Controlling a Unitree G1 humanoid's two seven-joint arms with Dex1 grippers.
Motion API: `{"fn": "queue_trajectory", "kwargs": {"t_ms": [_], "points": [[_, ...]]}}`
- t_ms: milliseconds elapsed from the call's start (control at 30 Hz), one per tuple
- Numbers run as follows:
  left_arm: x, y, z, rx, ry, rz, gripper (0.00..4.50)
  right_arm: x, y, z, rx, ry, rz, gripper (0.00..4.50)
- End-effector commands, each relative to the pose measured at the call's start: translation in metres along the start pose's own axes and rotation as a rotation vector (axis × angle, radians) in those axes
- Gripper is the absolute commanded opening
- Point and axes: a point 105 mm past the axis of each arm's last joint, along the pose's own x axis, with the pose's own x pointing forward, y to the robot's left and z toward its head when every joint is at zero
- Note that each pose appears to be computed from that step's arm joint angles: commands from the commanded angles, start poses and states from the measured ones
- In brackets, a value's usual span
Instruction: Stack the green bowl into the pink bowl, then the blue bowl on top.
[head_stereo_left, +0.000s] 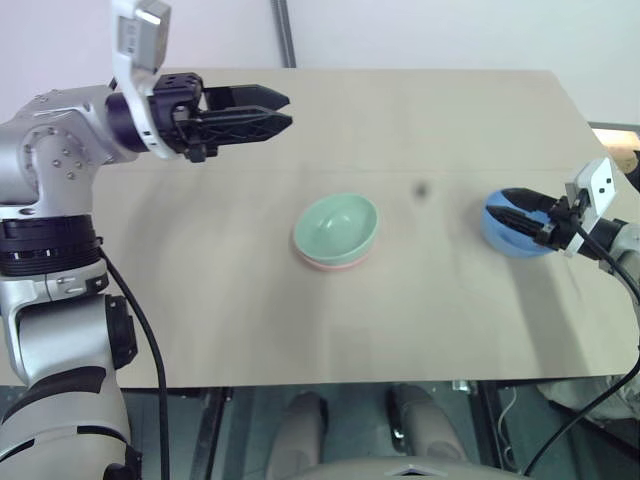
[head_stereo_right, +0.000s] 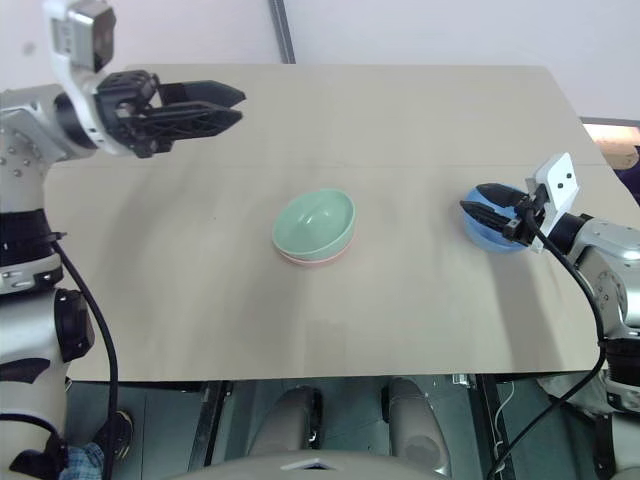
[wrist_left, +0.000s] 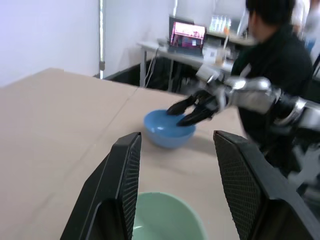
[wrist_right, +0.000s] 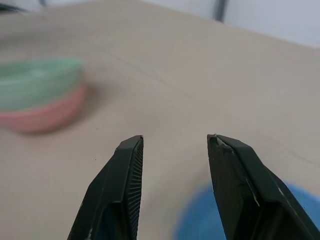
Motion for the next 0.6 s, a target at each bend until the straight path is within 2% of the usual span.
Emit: {"fn": "queue_trajectory", "kwargs": {"t_ms": [33,267,600], "points": [[-0.004,-0.019,0.020,0.033,-0.051,-0.039,2.43,0.001,-0.010,0.001,-0.075,0.063,-0.065,2.29],[-0.011,-0.044,0.003,-0.034,0.011,-0.175,2.43,0.004,0.005,-0.001,-0.110,0.107,0.007,2.29],[-0.019,-0.041,-0.022,-0.042,0.126,-0.143,2.43,0.000,0.010,-0.016,-0.102,0.208,0.023,2.29]]}}
